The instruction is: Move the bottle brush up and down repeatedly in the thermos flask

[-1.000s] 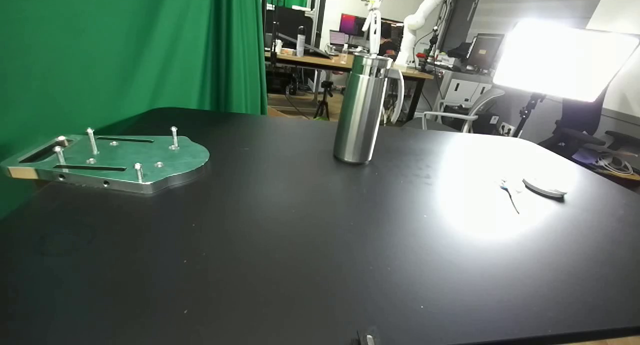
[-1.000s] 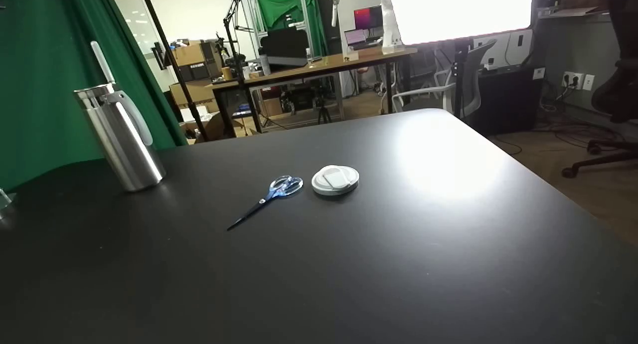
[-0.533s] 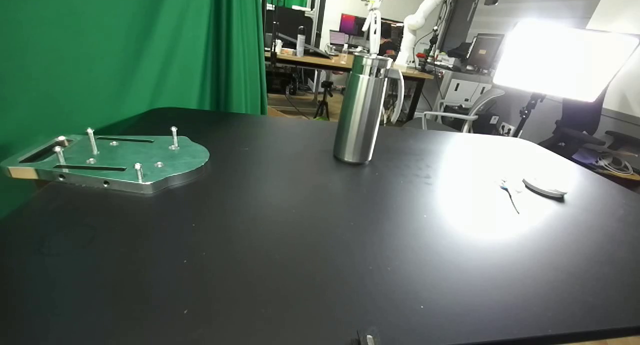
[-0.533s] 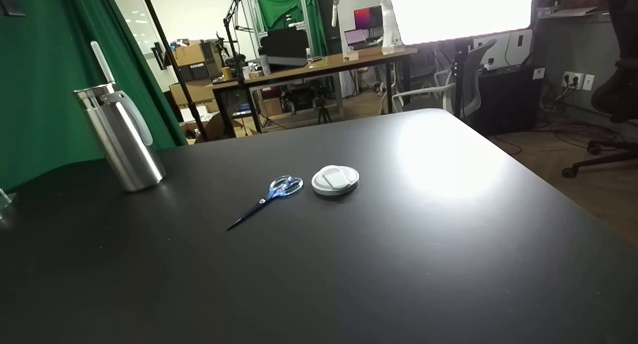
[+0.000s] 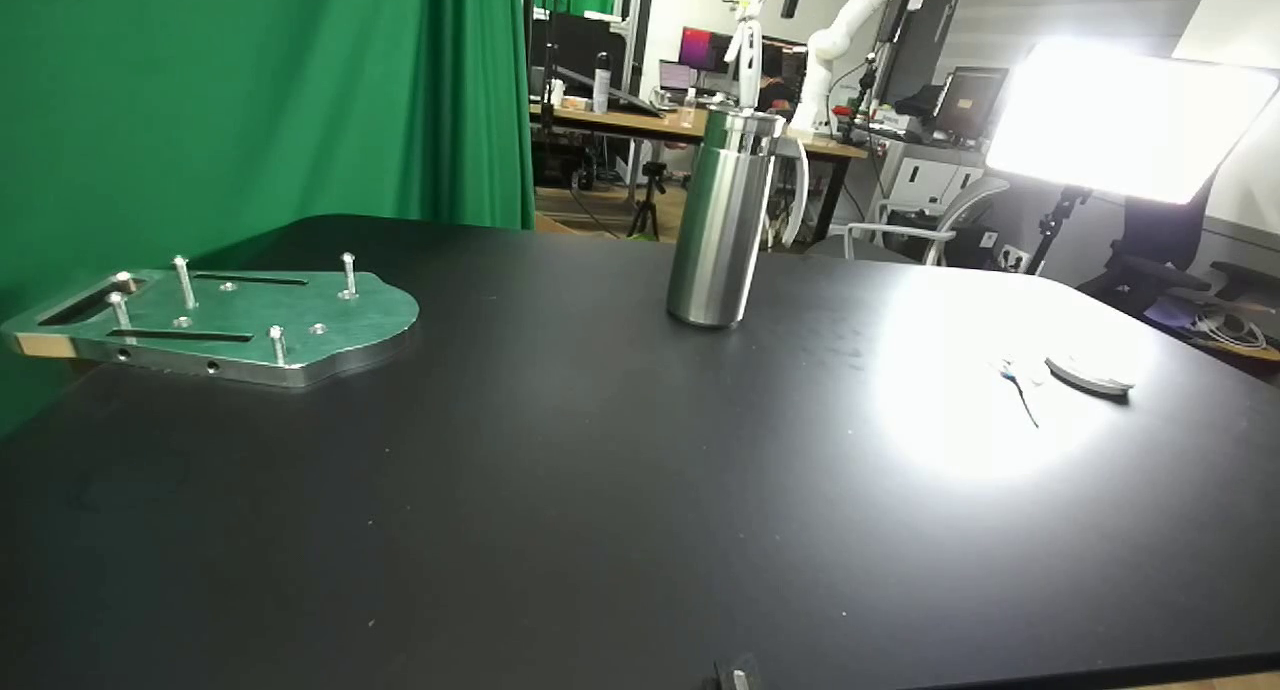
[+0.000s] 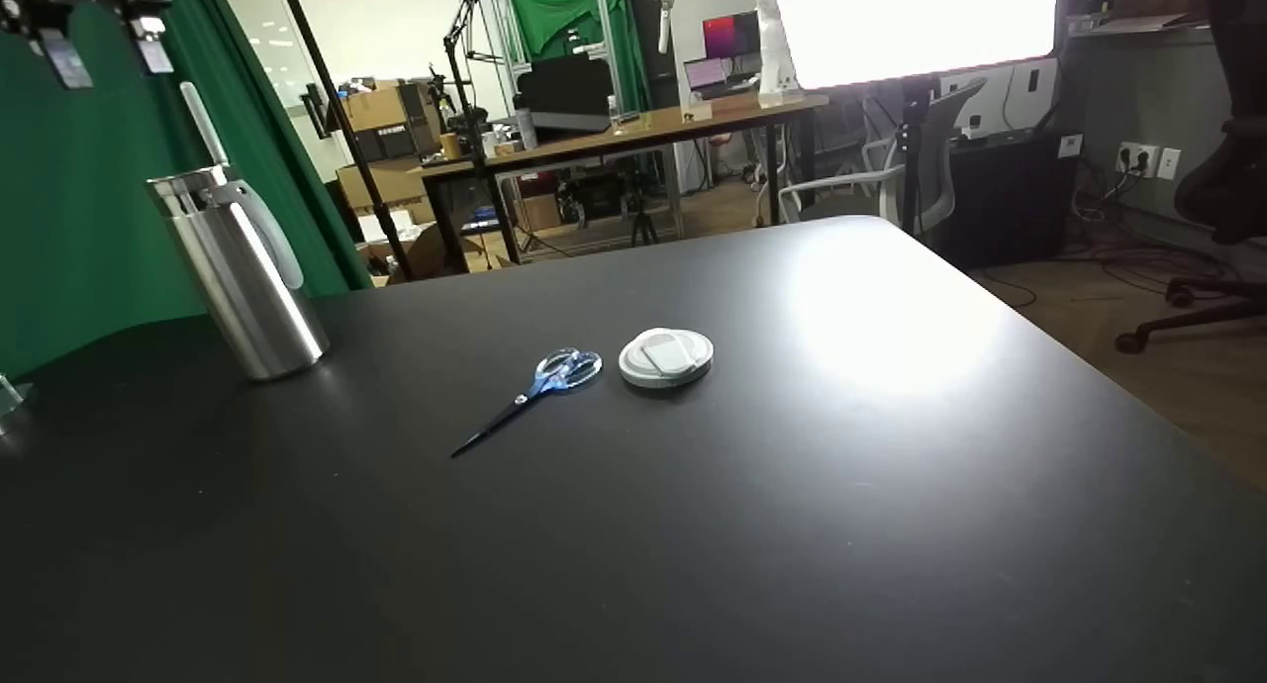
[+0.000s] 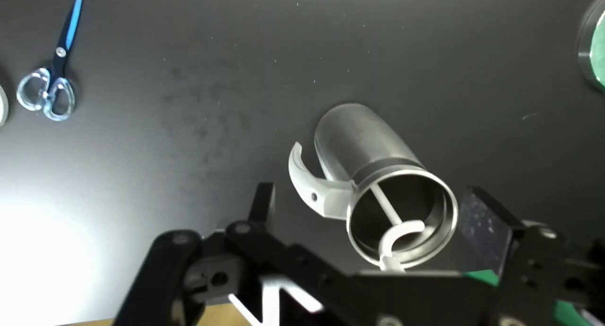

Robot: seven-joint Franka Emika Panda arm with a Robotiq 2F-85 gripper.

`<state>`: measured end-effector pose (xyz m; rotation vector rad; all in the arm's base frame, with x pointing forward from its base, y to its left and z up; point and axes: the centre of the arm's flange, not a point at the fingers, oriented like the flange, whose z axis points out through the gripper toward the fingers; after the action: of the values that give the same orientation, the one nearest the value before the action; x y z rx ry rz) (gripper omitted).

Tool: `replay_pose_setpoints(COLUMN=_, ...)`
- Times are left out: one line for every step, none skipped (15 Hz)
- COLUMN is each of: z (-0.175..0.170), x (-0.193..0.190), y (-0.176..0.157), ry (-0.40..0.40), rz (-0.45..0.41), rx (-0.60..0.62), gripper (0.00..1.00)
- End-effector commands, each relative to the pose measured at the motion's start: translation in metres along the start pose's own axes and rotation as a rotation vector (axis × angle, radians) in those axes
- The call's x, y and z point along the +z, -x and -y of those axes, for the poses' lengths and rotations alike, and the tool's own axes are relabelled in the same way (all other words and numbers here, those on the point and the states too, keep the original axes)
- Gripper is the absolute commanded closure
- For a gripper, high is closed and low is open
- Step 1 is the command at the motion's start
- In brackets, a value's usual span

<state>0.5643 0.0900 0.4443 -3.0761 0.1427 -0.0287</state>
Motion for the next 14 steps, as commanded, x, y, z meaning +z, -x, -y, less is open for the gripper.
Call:
replay_pose_setpoints(z=0.021, x=-0.007, y=-0.054, ry=0.011, rz=-0.059, rx=0.004, gripper=0.00)
replay_pose_setpoints(z=0.024, x=-0.006, y=-0.061, ry=0.009, rz=-0.071, rx=-0.006, gripper=0.00)
replay_pose_setpoints(z=0.028, x=-0.004, y=-0.067, ry=0.009, rz=-0.087, rx=-0.015, gripper=0.00)
replay_pose_setpoints(z=0.031, x=-0.001, y=-0.072, ry=0.008, rz=-0.096, rx=-0.026, gripper=0.00)
replay_pose_setpoints(z=0.035, x=0.002, y=-0.076, ry=0.008, rz=-0.104, rx=-0.039, gripper=0.00)
replay_pose_setpoints(z=0.039, x=0.006, y=-0.079, ry=0.007, rz=-0.109, rx=-0.050, gripper=0.25)
replay_pose_setpoints(z=0.042, x=0.009, y=-0.082, ry=0.004, rz=-0.113, rx=-0.059, gripper=0.27)
replay_pose_setpoints(z=0.046, x=0.012, y=-0.084, ry=-0.001, rz=-0.116, rx=-0.064, gripper=0.33)
replay_pose_setpoints(z=0.048, x=0.014, y=-0.085, ry=-0.007, rz=-0.119, rx=-0.068, gripper=0.42)
replay_pose_setpoints(z=0.051, x=0.014, y=-0.087, ry=-0.012, rz=-0.124, rx=-0.072, gripper=0.48)
replay_pose_setpoints(z=0.052, x=0.015, y=-0.088, ry=-0.014, rz=-0.128, rx=-0.076, gripper=0.55)
replay_pose_setpoints(z=0.053, x=0.015, y=-0.089, ry=-0.017, rz=-0.132, rx=-0.078, gripper=0.62)
replay_pose_setpoints(z=0.053, x=0.015, y=-0.091, ry=-0.018, rz=-0.137, rx=-0.080, gripper=0.69)
replay_pose_setpoints(z=0.053, x=0.015, y=-0.092, ry=-0.019, rz=-0.140, rx=-0.080, gripper=0.75)
